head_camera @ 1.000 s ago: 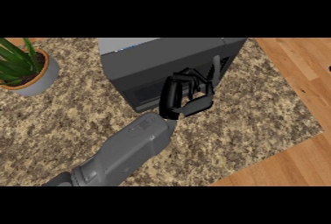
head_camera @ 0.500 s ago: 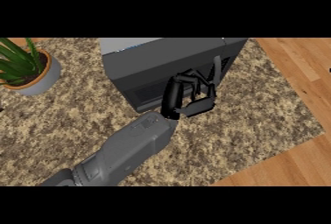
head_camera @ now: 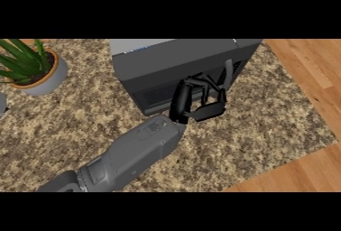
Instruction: Pick up the milk, place it into the microwave and close the microwave
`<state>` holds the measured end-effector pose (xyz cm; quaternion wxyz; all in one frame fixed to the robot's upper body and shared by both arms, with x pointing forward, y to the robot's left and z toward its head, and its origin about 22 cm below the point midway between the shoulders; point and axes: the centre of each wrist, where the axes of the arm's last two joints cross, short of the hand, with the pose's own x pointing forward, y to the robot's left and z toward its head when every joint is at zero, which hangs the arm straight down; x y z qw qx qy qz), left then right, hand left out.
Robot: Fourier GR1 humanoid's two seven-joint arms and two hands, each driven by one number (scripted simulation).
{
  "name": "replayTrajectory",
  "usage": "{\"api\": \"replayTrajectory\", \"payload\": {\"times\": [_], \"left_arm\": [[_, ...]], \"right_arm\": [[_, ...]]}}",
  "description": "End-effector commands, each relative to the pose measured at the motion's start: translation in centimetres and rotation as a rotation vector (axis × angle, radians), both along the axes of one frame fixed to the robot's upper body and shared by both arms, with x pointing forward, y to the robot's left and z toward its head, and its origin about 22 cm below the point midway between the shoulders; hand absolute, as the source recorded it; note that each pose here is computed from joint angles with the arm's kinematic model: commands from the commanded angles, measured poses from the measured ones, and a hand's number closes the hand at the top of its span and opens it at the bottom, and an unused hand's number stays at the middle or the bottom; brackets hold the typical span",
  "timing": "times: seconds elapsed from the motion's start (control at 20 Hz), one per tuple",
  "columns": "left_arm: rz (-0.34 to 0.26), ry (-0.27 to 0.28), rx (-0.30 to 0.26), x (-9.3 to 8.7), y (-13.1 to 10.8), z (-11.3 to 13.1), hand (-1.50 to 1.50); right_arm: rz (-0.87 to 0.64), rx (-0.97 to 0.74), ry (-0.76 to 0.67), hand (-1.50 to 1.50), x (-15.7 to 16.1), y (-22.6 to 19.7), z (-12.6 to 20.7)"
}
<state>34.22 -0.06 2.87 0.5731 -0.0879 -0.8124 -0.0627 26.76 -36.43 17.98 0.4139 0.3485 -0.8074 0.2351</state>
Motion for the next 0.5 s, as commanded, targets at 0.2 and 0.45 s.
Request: {"api": "replayTrajectory", "payload": {"times": [0.2, 0.45], "left_arm": [[0.235, 0.204, 0.003, 1.6, 3.6, -3.2, -1.5], [0.232, 0.194, 0.026, 1.5, 3.7, -3.5, -1.5]], "right_arm": [[-0.009, 0.001, 0.014, -1.5, -1.1, -0.7, 0.2], [-0.018, -0.023, 0.022, -1.5, -1.7, -1.0, 0.6]]}}
